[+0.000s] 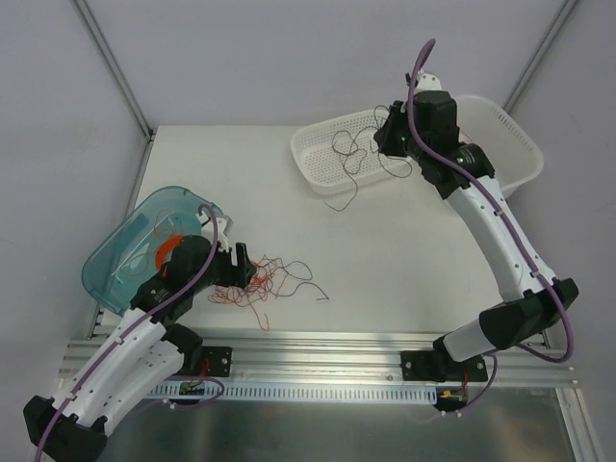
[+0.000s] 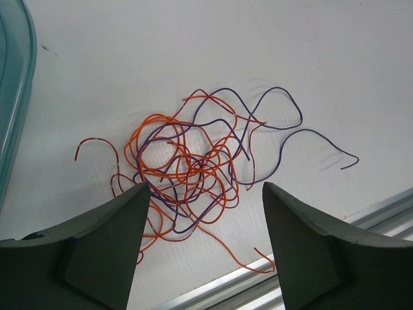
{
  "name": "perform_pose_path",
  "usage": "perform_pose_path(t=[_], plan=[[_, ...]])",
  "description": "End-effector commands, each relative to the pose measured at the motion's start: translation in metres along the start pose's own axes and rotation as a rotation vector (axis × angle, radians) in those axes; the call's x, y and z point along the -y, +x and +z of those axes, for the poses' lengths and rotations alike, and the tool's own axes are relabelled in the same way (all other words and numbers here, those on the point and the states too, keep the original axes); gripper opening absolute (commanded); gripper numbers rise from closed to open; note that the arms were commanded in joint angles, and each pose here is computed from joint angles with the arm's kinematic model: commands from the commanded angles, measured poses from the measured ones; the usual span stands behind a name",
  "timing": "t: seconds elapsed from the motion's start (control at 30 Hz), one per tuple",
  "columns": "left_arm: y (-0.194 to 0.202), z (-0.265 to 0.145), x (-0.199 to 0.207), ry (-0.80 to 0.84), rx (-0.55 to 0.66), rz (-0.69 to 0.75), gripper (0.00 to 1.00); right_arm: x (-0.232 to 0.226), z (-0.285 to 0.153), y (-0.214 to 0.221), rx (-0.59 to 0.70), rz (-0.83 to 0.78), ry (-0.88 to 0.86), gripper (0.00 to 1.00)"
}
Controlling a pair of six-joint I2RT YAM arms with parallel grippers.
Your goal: Untangle the cables
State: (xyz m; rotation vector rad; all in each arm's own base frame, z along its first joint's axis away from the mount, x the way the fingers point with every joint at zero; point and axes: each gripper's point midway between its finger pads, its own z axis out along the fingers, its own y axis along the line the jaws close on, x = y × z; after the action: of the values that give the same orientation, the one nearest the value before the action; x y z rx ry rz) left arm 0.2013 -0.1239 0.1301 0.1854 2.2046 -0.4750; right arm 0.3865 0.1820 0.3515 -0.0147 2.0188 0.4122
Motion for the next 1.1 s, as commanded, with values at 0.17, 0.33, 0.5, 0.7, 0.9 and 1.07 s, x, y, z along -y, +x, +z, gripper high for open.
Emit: perform_pose_path(t=[0.17, 0.33, 0.5, 0.7, 0.9, 1.07], plan=[[-0.009, 0.000, -0.002, -0.006, 0.048, 0.017, 0.72, -0.028, 0.047, -0.080, 0.259, 0.061, -0.123, 0.01], [-0.010, 0.002, -0.009, -0.044, 0.054, 0.023, 0.72, -0.017, 0.083, -0.100, 0.299, 0.096, -0.121, 0.01], [-0.007, 0.004, -0.011, -0.050, 0.037, 0.026, 0.72, -0.004, 0.132, -0.092, 0.279, 0.161, -0.153, 0.01], [-0.006, 0.007, -0.012, -0.057, 0.030, 0.030, 0.73, 0.020, 0.177, -0.087, 0.283, 0.197, -0.164, 0.01], [-0.002, 0.010, -0.013, -0.058, 0.011, 0.031, 0.73, 0.041, 0.233, -0.051, 0.169, 0.210, -0.141, 0.25], [0.001, 0.012, -0.013, -0.061, -0.002, 0.026, 0.73, 0.057, 0.245, -0.025, 0.080, 0.237, -0.133, 0.78]])
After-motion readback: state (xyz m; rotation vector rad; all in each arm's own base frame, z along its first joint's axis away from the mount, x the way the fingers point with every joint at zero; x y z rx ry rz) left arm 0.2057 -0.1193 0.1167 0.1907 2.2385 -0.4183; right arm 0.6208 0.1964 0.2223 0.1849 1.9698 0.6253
